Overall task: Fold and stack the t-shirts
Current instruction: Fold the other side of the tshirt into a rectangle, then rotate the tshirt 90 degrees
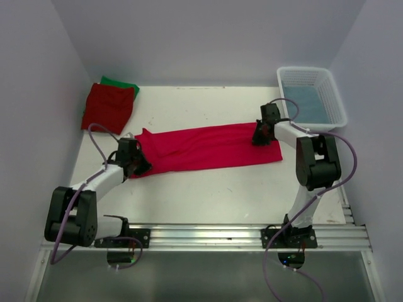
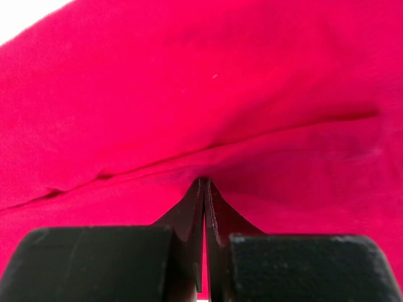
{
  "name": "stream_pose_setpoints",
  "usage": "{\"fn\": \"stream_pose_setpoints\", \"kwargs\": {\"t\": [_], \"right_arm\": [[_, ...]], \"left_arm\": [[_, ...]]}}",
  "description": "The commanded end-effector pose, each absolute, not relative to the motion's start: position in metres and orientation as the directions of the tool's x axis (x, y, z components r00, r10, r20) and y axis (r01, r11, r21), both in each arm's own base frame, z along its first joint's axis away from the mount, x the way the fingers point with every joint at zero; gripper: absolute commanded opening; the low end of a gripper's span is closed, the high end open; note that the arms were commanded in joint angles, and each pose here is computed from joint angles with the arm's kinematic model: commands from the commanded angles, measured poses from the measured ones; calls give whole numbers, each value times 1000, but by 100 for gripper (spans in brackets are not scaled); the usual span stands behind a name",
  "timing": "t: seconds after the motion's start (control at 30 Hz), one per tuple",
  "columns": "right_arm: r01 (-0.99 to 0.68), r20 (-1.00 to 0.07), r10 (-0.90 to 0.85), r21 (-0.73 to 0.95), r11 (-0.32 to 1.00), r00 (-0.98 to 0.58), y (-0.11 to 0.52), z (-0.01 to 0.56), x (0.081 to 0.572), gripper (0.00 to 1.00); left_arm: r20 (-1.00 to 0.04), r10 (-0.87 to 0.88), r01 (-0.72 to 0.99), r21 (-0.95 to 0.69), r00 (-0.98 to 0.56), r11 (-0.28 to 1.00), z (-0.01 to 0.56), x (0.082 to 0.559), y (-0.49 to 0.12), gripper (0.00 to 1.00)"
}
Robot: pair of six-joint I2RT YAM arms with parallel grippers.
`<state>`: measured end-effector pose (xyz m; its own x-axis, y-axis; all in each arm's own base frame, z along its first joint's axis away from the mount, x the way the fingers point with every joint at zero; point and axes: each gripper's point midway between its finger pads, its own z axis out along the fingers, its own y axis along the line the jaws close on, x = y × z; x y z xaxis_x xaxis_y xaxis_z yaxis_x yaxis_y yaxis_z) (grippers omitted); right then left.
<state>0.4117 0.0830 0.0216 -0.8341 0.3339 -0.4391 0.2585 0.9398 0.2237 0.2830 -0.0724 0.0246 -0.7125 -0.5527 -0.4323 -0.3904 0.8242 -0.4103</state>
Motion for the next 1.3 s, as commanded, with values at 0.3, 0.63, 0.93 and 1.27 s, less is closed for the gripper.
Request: {"fn": "stream_pose_setpoints", "kwargs": {"t": [0.3, 0.63, 0.93, 1.27], "right_arm": [[181, -311, 202, 97, 979, -929, 98, -4, 345, 0], [156, -211, 140, -64, 986, -967, 79, -9, 255, 0], [24, -142, 29, 36, 999, -989, 130, -1, 166, 0], [-150, -109, -122, 310, 939, -987, 208, 37, 110, 0]], "left_arm": [[-522, -604, -403, -455, -603, 795, 49, 339, -67, 0], [-459, -604, -478, -370, -652, 797, -5, 371, -65, 0], [-363, -444, -258, -457, -819, 851, -22, 476, -115, 0], [-284, -381, -98, -675, -880, 731, -39, 537, -174, 0]]}}
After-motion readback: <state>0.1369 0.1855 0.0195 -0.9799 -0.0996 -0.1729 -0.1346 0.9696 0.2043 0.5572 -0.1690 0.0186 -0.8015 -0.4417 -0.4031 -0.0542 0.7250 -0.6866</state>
